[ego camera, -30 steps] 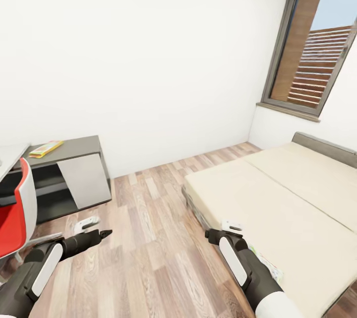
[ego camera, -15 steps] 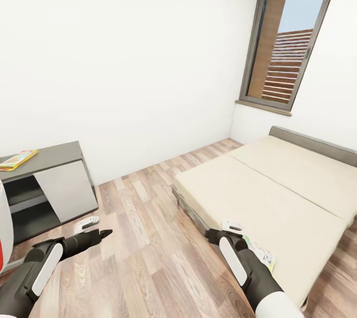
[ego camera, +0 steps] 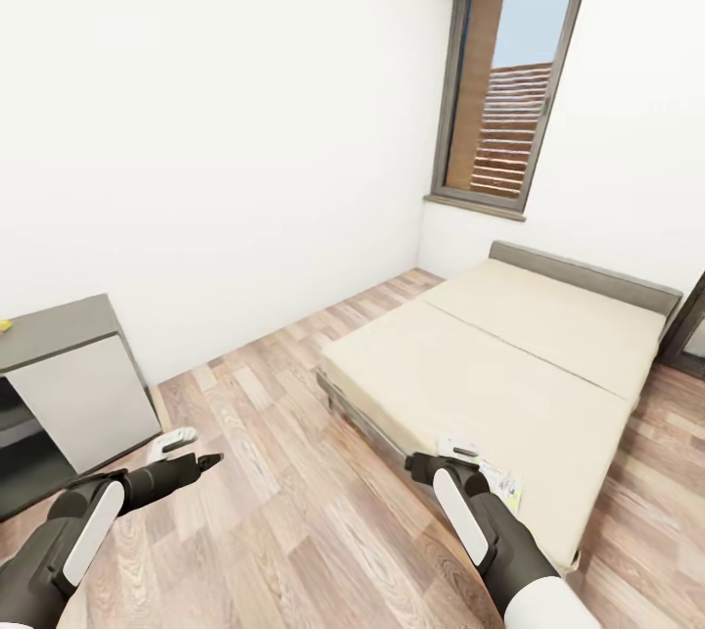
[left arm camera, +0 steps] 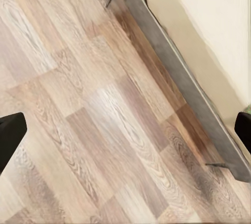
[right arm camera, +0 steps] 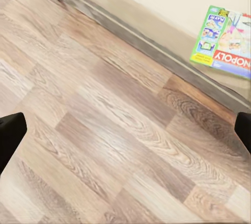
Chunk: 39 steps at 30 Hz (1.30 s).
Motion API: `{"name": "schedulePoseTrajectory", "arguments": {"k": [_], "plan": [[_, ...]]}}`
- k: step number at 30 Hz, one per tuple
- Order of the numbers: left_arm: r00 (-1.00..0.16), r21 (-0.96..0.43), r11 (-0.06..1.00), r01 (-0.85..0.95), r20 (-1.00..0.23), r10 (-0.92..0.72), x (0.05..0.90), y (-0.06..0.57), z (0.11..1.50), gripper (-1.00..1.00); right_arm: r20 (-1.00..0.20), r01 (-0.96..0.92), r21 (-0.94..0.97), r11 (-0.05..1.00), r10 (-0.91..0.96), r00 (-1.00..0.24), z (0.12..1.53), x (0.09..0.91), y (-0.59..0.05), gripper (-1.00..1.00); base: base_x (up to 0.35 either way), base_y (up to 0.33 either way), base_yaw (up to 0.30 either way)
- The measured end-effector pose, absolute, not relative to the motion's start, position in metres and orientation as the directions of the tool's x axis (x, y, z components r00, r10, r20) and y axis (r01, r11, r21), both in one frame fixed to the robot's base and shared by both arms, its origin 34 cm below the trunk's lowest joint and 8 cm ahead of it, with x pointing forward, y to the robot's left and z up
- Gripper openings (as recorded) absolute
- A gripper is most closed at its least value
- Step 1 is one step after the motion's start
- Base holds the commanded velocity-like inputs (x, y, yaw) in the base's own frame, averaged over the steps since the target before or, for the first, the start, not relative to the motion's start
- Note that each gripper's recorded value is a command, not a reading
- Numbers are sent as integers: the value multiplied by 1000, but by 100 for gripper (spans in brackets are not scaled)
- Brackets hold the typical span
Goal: Put all the toys in the child's room - the three board games (two on the bed and one on the table), the two jigsaw puzzles on the table, and the tennis ball on the table - inside the toy box on the table in the child's room.
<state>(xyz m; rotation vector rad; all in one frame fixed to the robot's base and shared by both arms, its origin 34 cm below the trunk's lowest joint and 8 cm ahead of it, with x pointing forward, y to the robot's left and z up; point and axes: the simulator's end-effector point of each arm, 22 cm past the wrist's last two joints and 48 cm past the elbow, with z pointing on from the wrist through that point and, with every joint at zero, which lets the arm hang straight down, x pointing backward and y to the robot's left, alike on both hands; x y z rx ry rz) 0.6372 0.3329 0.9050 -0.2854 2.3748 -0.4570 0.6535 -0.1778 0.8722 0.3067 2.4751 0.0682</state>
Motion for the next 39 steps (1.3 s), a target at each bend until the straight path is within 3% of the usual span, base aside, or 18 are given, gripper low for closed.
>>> {"name": "schedulePoseTrajectory", "arguments": {"k": [14, 39], "plan": [[-737, -398, 914, -79, -594, -323, 637, 333, 905, 100, -591, 205, 126, 971, 239, -771, 872, 653, -178, 100, 0, 229, -280], [-737, -397, 914, -80, -594, -322, 637, 333, 905, 100, -588, 212, 129, 969, 247, -770, 872, 653, -180, 100, 0, 122, -280]]}}
